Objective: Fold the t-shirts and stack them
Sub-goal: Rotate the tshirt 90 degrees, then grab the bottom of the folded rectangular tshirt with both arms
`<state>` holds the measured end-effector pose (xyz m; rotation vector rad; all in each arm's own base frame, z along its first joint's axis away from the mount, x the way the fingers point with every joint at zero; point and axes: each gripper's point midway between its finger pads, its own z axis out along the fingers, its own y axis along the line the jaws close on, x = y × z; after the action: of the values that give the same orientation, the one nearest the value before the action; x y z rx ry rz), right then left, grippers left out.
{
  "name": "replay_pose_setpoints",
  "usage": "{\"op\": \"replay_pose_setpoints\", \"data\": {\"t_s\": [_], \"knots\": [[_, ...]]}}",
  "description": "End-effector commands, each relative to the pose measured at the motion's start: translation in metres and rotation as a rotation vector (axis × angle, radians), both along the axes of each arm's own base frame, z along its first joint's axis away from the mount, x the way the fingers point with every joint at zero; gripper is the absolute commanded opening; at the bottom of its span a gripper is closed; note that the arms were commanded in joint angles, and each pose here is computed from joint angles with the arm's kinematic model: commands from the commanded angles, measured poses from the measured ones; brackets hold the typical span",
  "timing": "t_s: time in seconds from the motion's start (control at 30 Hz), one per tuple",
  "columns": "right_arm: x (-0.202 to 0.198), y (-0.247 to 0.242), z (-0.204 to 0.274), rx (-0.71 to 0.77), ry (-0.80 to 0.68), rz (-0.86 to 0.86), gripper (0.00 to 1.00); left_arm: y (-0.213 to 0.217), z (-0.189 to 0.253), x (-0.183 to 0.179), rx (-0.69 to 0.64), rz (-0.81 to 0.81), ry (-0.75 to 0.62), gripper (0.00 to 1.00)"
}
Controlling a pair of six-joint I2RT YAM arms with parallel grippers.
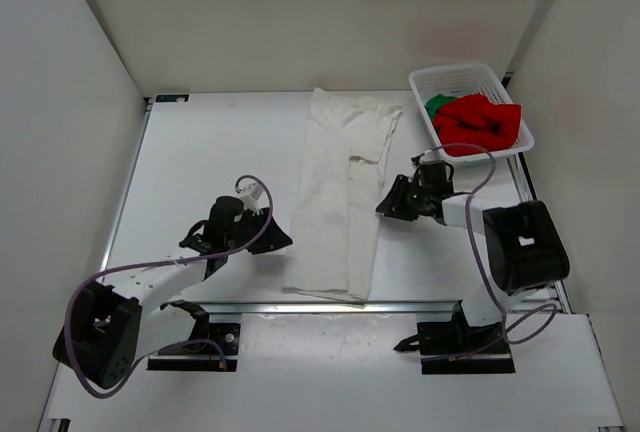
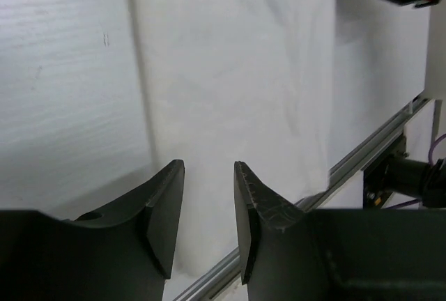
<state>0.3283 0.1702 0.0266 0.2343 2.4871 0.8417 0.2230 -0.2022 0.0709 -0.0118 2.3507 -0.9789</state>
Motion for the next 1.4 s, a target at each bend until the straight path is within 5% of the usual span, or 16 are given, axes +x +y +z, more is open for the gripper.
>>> {"op": "replay_pose_setpoints", "data": {"t_s": [0.0,0.2,0.47,0.6,0.9,1.07,1.37], "knots": [[-0.034,-0.009,0.011,-0.032,-0.025,0.102,0.36,-0.006,0.003,0.003,0.042,-0.025,-0.029,0.46],[-0.110,-0.004,0.010,-0.093,-0.023,0.109,0.41,0.010,-0.030,-0.028,0.208,-0.088,0.030,0.55],[-0.190,-0.005,-0.002,-0.092,0.060,0.106,0.42,-0.020,-0.053,-0.076,0.176,-0.289,0.141,0.61],[-0.211,0.000,-0.006,-0.052,0.107,0.131,0.41,-0.024,-0.059,-0.089,0.195,-0.344,0.170,0.55],[-0.230,0.024,-0.008,0.106,0.142,0.177,0.28,-0.023,-0.059,-0.108,0.171,-0.399,0.220,0.21],[-0.222,0.017,-0.006,0.079,0.113,0.143,0.00,-0.019,-0.051,-0.109,0.086,-0.362,0.228,0.10],[-0.234,0.012,-0.001,0.103,0.111,0.133,0.00,-0.022,-0.039,-0.126,0.031,-0.391,0.232,0.00]]}}
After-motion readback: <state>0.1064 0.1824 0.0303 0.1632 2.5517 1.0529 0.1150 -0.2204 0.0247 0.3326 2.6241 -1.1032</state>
